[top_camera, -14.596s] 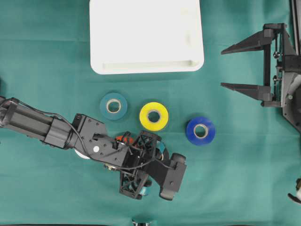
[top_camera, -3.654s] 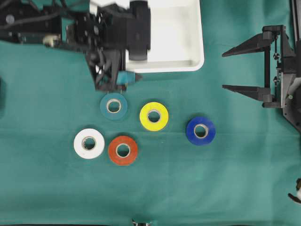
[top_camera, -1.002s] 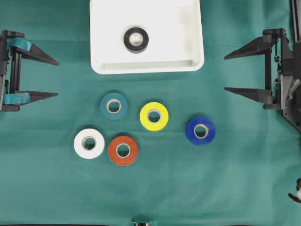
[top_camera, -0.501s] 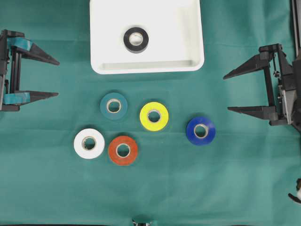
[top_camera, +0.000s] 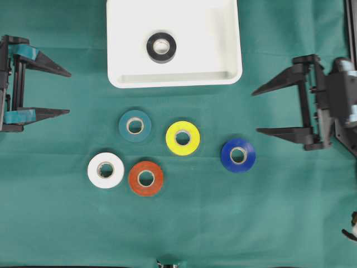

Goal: Pick up the tape from a random location and place it into the white case.
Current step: 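Move the right gripper leftward over the teal tape roll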

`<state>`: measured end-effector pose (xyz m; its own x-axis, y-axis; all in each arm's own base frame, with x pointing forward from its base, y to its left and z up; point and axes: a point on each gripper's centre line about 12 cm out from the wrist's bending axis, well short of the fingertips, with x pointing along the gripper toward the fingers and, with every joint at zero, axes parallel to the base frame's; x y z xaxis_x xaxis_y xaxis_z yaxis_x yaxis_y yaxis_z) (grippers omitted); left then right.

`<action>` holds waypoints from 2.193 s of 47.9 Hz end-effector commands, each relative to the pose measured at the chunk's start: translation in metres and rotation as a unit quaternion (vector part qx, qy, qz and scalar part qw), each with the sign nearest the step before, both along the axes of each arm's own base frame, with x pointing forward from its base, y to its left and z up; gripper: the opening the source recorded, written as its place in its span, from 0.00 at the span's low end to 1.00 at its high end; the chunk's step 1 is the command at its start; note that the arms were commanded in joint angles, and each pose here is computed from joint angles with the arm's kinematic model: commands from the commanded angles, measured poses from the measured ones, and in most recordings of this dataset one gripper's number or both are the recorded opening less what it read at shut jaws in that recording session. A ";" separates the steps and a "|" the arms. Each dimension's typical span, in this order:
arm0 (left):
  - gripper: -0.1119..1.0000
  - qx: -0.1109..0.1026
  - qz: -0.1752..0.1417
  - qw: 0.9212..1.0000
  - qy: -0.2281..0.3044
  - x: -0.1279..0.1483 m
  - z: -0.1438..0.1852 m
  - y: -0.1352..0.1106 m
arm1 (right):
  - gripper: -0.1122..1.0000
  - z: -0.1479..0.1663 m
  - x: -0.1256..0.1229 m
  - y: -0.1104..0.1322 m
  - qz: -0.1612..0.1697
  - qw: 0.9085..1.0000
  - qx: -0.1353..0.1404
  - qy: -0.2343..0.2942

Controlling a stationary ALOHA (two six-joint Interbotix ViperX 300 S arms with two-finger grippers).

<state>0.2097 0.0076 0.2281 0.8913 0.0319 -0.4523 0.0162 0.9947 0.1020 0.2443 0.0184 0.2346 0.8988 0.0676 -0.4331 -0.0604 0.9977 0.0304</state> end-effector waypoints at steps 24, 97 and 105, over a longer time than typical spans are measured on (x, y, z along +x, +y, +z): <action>0.98 -0.001 -0.017 1.000 -0.011 0.003 0.006 -0.007 | 0.93 0.015 0.116 0.008 -0.001 1.000 0.001 0.000; 0.98 -0.001 -0.017 1.000 -0.002 0.002 0.003 -0.007 | 0.93 0.023 0.251 0.017 -0.004 1.000 0.002 0.020; 0.98 -0.001 -0.017 1.000 -0.002 0.002 0.004 -0.007 | 0.93 0.014 0.253 0.017 -0.018 0.996 0.021 0.081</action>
<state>0.2094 0.0005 0.2271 0.8876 0.0017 -0.4605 0.0508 0.9935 0.1015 0.4935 0.0356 0.2337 0.8207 0.0589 -0.5683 -0.0281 0.9976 0.0629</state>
